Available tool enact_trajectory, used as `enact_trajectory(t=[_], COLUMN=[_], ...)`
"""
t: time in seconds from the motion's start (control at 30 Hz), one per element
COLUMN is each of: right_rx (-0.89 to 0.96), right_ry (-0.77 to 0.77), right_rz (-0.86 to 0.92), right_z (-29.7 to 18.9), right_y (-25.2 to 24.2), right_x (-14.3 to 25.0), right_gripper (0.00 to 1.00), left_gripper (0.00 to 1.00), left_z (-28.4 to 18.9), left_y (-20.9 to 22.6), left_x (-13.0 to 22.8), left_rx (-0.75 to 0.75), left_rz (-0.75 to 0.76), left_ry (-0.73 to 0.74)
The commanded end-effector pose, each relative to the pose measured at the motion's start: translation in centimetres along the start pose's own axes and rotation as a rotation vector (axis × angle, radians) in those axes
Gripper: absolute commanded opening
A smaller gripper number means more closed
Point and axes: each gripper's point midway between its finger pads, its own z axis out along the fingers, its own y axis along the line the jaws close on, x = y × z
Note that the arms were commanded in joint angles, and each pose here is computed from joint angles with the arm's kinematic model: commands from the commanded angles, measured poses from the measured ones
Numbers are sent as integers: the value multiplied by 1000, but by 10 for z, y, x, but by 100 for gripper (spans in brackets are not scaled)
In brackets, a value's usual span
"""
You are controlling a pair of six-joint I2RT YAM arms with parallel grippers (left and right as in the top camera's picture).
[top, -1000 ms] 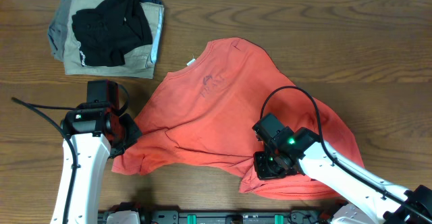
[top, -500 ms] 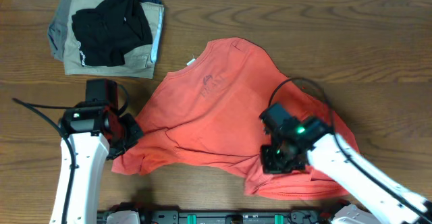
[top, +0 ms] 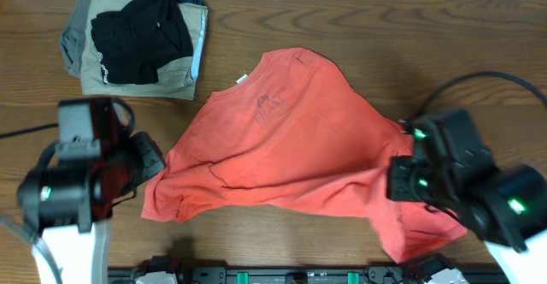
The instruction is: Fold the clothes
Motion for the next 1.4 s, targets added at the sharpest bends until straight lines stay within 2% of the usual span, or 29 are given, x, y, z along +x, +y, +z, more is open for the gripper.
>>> enact_trajectory(t=[0.0, 0.13, 0.2, 0.33, 0.47, 0.73, 0.9, 1.17, 1.37], right_rx=[75, 157, 190, 229, 259, 291, 269, 282, 267], right_ry=[-103, -167, -205, -280, -345, -398, -334, -287, -272], right_rz=[0, 73, 106, 184, 219, 262, 234, 238, 236], right_z=[-20, -34, -42, -60, -82, -103, -93, -84, -81], right_y=[-20, -45, -56, -71, -81, -92, -87, -89, -86], right_x=[-9, -7, -8, -16, -24, -28, -24, -28, -29], right_gripper=[1, 1, 1, 1, 1, 1, 1, 1, 1], left_gripper=[44, 62, 67, 70, 80, 82, 82, 82, 82], left_z=[-7, 6, 18, 40, 63, 109, 130, 157, 170], left_y=[0, 5, 7, 12, 14, 20, -3, -5, 8], left_x=[-1, 6, 9, 16, 20, 31, 64, 112, 134], left_rx=[6, -34, -62, -119, -158, -205, -19, -45, -112], left_rz=[5, 22, 39, 40, 61, 51, 106, 165, 140], left_ry=[-20, 68, 135, 272, 383, 540, 689, 752, 765])
